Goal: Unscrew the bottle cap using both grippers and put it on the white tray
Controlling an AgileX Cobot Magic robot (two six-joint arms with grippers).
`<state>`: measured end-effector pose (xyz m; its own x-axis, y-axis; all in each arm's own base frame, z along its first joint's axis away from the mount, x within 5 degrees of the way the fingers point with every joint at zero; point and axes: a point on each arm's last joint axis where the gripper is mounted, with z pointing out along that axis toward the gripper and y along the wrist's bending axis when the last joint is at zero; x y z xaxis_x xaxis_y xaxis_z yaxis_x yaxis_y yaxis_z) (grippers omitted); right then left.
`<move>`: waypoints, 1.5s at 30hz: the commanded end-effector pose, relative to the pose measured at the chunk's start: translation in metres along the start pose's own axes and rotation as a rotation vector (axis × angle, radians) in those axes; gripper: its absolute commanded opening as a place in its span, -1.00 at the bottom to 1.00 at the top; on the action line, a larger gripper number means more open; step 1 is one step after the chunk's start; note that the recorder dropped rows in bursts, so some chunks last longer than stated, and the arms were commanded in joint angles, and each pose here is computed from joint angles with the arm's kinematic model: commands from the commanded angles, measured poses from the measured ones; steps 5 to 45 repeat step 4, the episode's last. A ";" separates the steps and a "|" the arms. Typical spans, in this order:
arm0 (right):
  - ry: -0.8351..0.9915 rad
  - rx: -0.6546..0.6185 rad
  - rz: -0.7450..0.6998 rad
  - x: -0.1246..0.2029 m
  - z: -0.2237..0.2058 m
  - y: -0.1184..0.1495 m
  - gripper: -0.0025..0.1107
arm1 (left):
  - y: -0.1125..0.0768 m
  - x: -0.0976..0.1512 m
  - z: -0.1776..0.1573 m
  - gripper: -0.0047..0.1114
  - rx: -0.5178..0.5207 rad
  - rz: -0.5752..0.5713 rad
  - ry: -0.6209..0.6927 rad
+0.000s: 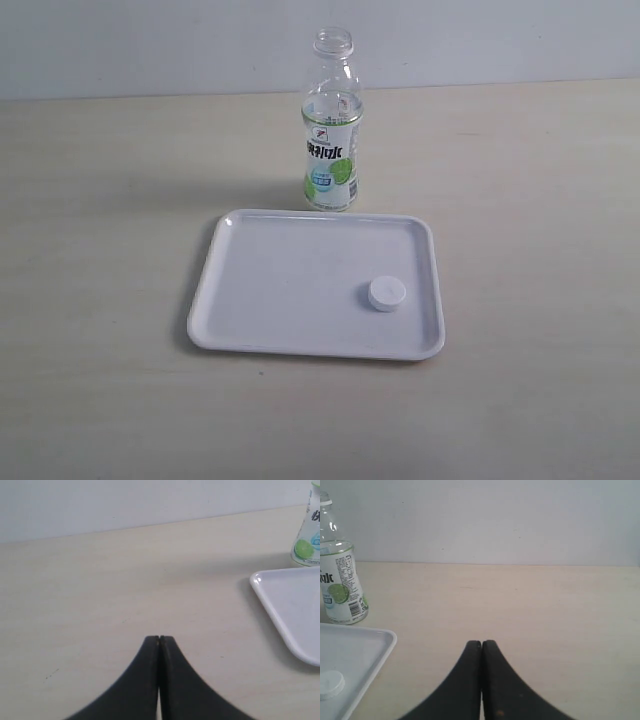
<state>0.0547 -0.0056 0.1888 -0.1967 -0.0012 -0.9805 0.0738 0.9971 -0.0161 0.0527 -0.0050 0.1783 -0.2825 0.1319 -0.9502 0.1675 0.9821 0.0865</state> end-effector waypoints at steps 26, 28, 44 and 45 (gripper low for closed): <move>-0.005 0.009 -0.002 0.001 0.000 -0.001 -0.96 | 0.000 -0.001 0.000 -0.92 -0.003 -0.002 -0.013; -0.005 0.009 -0.002 0.001 0.000 -0.001 -0.96 | 0.000 -0.001 0.000 -0.92 -0.003 -0.002 -0.013; -0.005 0.009 -0.002 0.001 0.000 -0.001 -0.96 | 0.000 -0.001 0.000 -0.92 -0.003 -0.002 -0.013; -0.005 0.009 -0.002 0.001 0.000 -0.001 -0.96 | 0.000 -0.001 0.000 -0.92 -0.003 -0.002 -0.013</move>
